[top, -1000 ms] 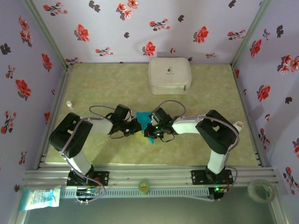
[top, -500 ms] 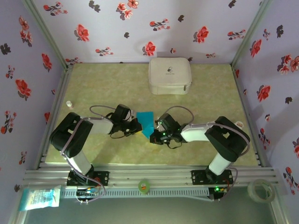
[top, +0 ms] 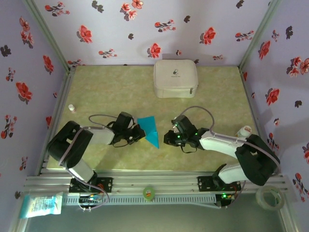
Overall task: Fold a paper plane with a square sheet of paper (pick it up from the middle)
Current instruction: Third fold the triangle at the center of the table, then fourth fold the wing at the center of the table.
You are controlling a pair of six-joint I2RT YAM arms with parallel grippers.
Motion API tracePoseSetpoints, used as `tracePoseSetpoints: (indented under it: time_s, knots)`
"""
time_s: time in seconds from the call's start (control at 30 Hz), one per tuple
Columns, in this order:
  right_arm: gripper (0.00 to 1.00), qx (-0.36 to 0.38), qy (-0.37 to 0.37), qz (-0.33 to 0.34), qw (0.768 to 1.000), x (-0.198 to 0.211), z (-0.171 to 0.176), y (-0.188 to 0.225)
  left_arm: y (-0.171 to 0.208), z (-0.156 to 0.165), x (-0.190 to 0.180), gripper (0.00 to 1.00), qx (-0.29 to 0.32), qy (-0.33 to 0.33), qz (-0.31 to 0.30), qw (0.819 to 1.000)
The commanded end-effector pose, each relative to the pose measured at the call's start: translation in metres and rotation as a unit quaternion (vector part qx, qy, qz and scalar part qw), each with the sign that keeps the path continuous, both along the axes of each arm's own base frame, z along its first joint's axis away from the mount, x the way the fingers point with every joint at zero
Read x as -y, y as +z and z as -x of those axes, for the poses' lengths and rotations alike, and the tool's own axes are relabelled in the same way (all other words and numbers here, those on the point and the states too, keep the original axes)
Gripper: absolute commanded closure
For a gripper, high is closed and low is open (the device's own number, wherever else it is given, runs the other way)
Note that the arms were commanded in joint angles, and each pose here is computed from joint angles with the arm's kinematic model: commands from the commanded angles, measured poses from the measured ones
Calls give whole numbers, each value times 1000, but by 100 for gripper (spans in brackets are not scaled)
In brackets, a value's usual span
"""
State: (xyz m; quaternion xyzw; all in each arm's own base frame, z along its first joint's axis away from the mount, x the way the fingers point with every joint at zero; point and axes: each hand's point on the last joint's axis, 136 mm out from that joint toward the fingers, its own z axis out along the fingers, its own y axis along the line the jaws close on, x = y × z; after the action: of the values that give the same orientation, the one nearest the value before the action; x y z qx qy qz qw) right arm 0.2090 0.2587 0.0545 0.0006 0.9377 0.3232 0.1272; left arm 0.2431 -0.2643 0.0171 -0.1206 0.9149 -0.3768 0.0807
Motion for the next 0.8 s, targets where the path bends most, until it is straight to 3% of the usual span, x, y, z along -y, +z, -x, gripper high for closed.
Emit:
tracePoseSetpoints:
  time_s: [0.0, 0.07, 0.3, 0.47, 0.63, 0.77]
  knots:
    - [83, 12, -20, 42, 999, 9, -14, 1, 6, 0, -5, 100, 2, 63, -9, 998]
    - [81, 6, -11, 29, 999, -2, -18, 3, 18, -2, -3, 100, 20, 66, -3, 998]
    - [71, -6, 12, 8, 1000, -32, -29, 2, 55, -9, -21, 81, 86, 45, -49, 994]
    - [70, -9, 22, 4, 1000, -46, -35, -3, 54, -10, -34, 69, 71, 36, -37, 996]
    - [71, -9, 24, 3, 1000, -53, -42, -8, 47, -13, -39, 67, 50, 28, -26, 998]
    - [80, -9, 30, 2, 999, -57, -43, -9, 44, -15, -40, 66, 38, 26, -16, 999]
